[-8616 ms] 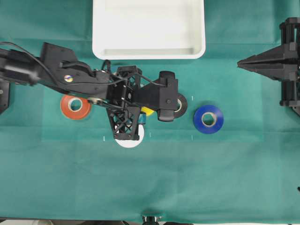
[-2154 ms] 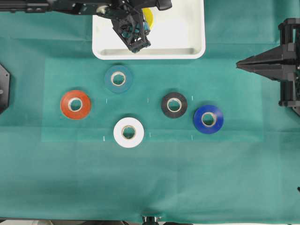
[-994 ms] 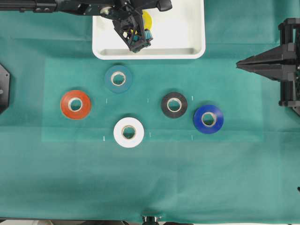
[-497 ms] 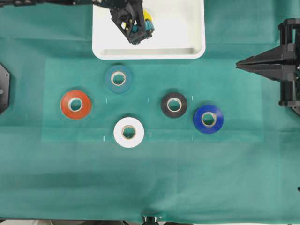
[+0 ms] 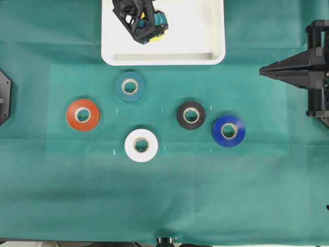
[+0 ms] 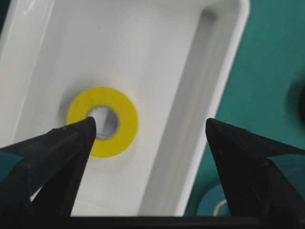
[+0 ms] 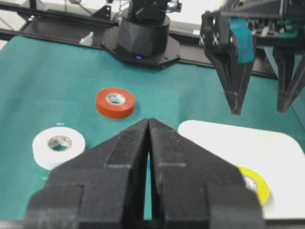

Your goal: Pick up the tape from a random location and place it into the white case.

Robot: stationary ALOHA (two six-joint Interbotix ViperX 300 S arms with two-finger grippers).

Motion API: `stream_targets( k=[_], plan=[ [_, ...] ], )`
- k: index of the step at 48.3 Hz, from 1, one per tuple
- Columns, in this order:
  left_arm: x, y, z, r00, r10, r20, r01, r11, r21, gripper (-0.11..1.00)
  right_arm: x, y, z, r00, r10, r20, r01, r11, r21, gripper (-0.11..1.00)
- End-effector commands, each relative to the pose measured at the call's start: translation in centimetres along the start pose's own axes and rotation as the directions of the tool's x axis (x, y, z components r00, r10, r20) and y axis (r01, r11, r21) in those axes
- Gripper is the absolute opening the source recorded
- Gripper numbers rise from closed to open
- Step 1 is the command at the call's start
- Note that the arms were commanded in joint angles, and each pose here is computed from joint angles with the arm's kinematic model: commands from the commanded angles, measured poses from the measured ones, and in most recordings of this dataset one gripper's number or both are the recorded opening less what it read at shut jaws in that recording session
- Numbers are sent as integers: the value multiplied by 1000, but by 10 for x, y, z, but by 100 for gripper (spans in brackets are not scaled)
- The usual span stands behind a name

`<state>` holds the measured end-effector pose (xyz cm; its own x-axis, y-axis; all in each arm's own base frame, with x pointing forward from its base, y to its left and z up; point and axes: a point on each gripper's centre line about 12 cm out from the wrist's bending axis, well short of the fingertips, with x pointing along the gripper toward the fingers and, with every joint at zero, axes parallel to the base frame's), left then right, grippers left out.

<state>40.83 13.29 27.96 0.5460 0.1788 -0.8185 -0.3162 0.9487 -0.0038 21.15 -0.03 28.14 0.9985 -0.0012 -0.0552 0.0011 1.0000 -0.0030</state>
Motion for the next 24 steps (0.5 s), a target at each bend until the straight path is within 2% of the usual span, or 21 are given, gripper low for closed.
stream_targets(
  k=[1, 9, 24],
  plan=[
    [-28, -1, 11, 999, -3, 52, 3, 1000, 1, 97, 2, 0, 11, 1000, 1, 29, -1, 1000, 0, 0],
    [-41, -4, 14, 999, -7, 32, 7, 1000, 5, 97, 2, 0, 12, 1000, 2, 29, -2, 1000, -3, 0],
    [-44, -8, 14, 1000, -12, 24, 12, 1000, 12, 97, 2, 0, 12, 1000, 1, 31, -1, 1000, 0, 0]
  ],
)
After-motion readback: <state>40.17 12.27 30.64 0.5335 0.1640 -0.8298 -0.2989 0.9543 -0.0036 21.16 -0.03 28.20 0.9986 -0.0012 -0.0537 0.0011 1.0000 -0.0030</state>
